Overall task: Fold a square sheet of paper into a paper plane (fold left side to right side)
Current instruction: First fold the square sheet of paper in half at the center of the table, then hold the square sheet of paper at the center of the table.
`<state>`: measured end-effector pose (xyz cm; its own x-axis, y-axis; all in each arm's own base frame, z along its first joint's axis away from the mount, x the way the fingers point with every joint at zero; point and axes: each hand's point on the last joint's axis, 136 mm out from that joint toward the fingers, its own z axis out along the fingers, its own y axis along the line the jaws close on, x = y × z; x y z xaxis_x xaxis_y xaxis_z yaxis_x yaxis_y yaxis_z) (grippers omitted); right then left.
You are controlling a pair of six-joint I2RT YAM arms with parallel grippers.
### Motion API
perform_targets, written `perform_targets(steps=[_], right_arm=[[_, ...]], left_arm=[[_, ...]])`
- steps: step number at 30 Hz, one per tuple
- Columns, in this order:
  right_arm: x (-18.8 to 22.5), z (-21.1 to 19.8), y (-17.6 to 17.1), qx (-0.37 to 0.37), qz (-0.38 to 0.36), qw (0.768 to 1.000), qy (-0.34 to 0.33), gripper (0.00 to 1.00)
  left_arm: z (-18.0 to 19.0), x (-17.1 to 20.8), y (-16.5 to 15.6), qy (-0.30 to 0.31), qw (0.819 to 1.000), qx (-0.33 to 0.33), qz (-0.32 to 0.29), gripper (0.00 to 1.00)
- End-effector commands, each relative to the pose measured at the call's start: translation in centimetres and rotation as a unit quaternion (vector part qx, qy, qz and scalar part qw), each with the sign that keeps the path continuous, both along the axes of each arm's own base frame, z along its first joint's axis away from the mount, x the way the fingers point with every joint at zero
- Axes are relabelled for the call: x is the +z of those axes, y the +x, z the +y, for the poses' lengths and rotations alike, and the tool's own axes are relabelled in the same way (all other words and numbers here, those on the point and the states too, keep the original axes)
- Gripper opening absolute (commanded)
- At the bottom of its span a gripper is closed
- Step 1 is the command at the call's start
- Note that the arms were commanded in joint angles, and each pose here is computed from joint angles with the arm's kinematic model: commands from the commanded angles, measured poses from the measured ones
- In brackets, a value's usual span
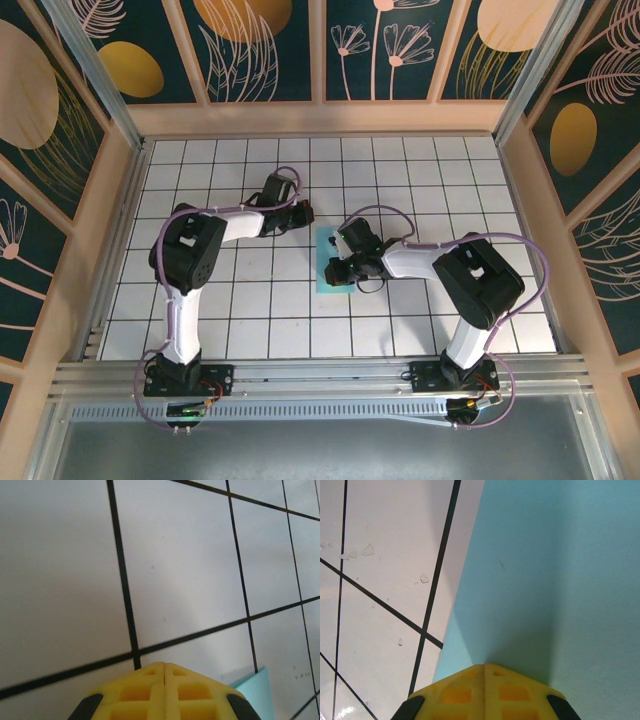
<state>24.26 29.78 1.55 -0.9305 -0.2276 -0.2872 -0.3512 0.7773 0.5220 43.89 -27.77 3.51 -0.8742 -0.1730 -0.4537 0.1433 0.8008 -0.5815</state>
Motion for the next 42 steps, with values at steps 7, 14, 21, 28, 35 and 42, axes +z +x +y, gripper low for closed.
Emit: perform_targets(steps=[7,14,21,28,35,42], right_arm=[[-2.8,-2.8,-1.7,-0.021,0.047,0.996,-0.072,0.00],[-2.9,-2.8,-1.7,-0.022,0.046,0.996,-0.071,0.00],[-3.0,-2.8,-1.7,-0.023,0.046,0.996,-0.069,0.00],[-3.0,-2.7,-1.7,-0.022,0.046,0.996,-0.070,0.00],[-3.1,-2.8,-1.8,-0.021,0.048,0.996,-0.071,0.00],[-2.9,-2.5,-1.7,-0.019,0.046,0.996,-0.068,0.00]], left_arm=[[1.8,4.4,-6.7,-0.049,0.999,-0.009,-0.014,0.00],[1.8,4.2,-11.2,-0.094,0.995,-0.021,0.011,0.00],[-1.0,4.0,-12.1,-0.107,0.992,-0.058,0.023,0.00],[-4.0,2.2,-12.0,-0.104,0.990,-0.087,0.045,0.00],[-4.3,-0.2,-12.0,-0.072,0.992,-0.084,0.063,0.00],[-3.2,-2.5,-12.8,-0.043,0.993,-0.070,0.084,0.00]])
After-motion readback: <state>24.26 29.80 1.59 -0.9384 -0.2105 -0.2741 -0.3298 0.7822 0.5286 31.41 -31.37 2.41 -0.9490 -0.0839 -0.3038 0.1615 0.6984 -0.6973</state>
